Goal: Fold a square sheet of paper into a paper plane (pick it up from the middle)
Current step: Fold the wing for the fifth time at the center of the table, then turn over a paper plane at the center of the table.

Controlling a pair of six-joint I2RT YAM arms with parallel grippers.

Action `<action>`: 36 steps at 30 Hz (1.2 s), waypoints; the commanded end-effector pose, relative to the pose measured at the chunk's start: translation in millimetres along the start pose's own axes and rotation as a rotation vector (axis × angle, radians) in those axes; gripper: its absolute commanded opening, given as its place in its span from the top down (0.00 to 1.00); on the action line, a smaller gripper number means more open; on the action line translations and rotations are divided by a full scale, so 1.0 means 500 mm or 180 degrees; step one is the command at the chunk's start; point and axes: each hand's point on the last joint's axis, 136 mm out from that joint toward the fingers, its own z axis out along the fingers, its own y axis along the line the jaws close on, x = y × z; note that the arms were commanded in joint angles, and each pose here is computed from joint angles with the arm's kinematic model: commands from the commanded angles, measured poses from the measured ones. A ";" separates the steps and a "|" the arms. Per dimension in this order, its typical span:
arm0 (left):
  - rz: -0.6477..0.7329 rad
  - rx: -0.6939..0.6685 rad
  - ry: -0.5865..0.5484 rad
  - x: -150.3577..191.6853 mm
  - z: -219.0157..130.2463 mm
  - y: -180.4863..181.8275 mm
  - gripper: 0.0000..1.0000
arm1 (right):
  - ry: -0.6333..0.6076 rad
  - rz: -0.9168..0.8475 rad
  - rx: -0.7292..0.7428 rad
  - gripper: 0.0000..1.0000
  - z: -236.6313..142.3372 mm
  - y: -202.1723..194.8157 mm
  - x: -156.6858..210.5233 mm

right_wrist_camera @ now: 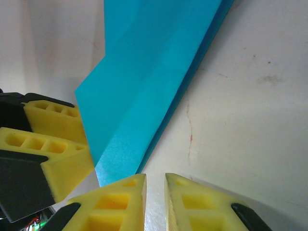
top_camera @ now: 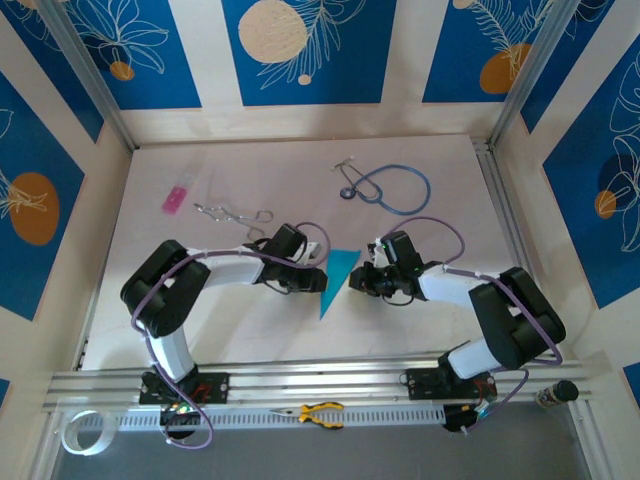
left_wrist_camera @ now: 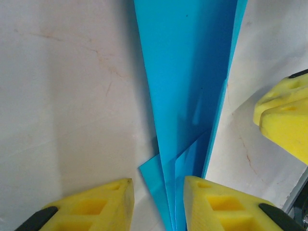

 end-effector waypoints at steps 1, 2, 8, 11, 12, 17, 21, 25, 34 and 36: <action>0.0112 -0.0083 -0.0046 -0.015 0.007 0.009 0.66 | -0.0024 -0.0014 -0.0050 0.82 0.006 0.015 -0.010; 0.0123 -0.0079 -0.0038 -0.015 0.008 0.008 0.66 | -0.0020 -0.0013 -0.0059 0.82 0.008 0.016 -0.010; 0.0225 0.0167 -0.0065 -0.024 0.011 -0.024 0.64 | 0.0032 0.0026 -0.0133 0.82 0.022 0.021 -0.009; 0.0217 0.0234 -0.0072 -0.028 0.014 -0.031 0.62 | 0.0054 0.0044 -0.0144 0.82 0.031 0.021 -0.008; 0.0215 0.0259 -0.0059 -0.028 0.015 -0.034 0.62 | 0.0063 0.0045 -0.0153 0.82 0.033 0.022 -0.007; 0.0197 0.0321 -0.0023 -0.028 0.023 -0.038 0.60 | 0.0108 0.0054 -0.0162 0.82 0.043 0.023 -0.003; 0.0183 0.0402 0.0025 -0.026 0.029 -0.045 0.59 | 0.0136 0.0063 -0.0170 0.82 0.047 0.022 0.000; 0.0158 0.0459 0.0037 -0.027 0.031 -0.050 0.60 | 0.0154 0.0066 -0.0176 0.82 0.051 0.022 0.001; 0.0140 0.0509 0.0079 -0.025 0.034 -0.055 0.67 | 0.0160 0.0098 -0.0196 0.84 0.056 0.019 0.003; 0.0137 0.0518 0.0075 -0.026 0.033 -0.057 0.67 | 0.0158 0.0107 -0.0190 0.84 0.056 0.018 0.004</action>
